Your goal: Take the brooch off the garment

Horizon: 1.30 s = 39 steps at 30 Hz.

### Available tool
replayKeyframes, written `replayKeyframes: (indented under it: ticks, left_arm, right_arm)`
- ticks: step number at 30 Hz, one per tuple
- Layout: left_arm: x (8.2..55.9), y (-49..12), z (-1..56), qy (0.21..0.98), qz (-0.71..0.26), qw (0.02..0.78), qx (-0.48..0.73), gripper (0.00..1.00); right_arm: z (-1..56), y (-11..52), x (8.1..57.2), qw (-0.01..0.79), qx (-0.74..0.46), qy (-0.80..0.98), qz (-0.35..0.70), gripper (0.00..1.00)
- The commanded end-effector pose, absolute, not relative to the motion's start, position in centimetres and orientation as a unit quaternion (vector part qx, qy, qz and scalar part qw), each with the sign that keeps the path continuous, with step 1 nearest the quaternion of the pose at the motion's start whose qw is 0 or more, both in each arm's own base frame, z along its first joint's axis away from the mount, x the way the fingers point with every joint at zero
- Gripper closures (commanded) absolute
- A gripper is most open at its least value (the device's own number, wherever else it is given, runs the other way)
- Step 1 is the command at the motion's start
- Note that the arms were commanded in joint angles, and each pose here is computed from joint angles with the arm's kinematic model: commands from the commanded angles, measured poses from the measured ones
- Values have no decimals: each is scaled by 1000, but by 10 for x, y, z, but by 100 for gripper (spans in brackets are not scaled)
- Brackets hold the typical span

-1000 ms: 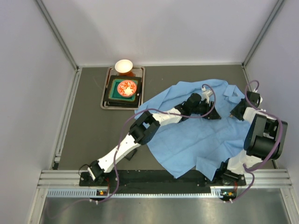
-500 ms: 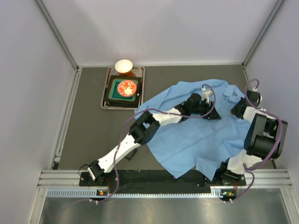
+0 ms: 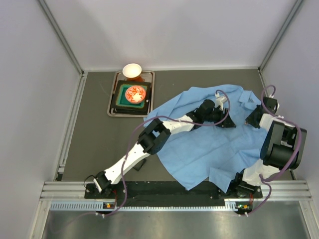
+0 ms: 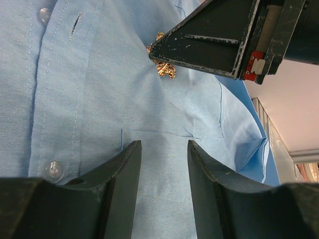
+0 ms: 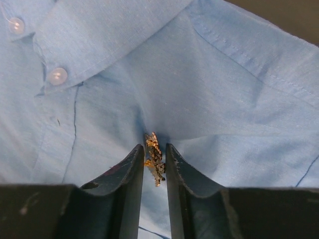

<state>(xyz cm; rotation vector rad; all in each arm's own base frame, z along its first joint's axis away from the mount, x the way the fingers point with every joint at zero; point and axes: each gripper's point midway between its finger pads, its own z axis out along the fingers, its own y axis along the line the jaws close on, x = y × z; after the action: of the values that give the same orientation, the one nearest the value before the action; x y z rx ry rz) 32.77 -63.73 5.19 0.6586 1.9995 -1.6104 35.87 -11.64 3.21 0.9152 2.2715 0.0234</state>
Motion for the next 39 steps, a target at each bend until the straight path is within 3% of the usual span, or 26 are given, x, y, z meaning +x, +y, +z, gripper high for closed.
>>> replayKeyframes:
  ticks: [1, 9, 10, 14, 19, 25, 34, 36, 39]
  left_arm:
    - [324, -645, 90, 705, -611, 258, 253, 52]
    - [324, -645, 91, 704, -612, 258, 252, 52]
    - [324, -645, 90, 705, -611, 257, 252, 52]
    - [323, -645, 89, 705, -612, 256, 251, 52]
    - [323, -645, 90, 704, -612, 256, 253, 52]
    - [323, -645, 90, 704, -612, 256, 252, 52]
    - [323, -645, 91, 703, -613, 256, 253, 51]
    - [323, -645, 90, 704, -612, 256, 252, 51]
    - [323, -645, 89, 704, -612, 255, 253, 51]
  right_arm:
    - [46, -122, 362, 349, 338, 874, -11, 73]
    - [48, -125, 362, 342, 331, 879, -34, 81]
    - [49, -127, 361, 341, 329, 879, -44, 88]
    - [50, -127, 363, 335, 323, 883, -59, 99]
    - [50, -124, 363, 330, 315, 888, -60, 100]
    - [53, -123, 363, 333, 311, 888, -59, 74]
    - [56, -121, 364, 333, 303, 891, -63, 70]
    - [59, -119, 364, 335, 300, 891, -60, 58]
    - [65, -121, 361, 342, 308, 885, -68, 49]
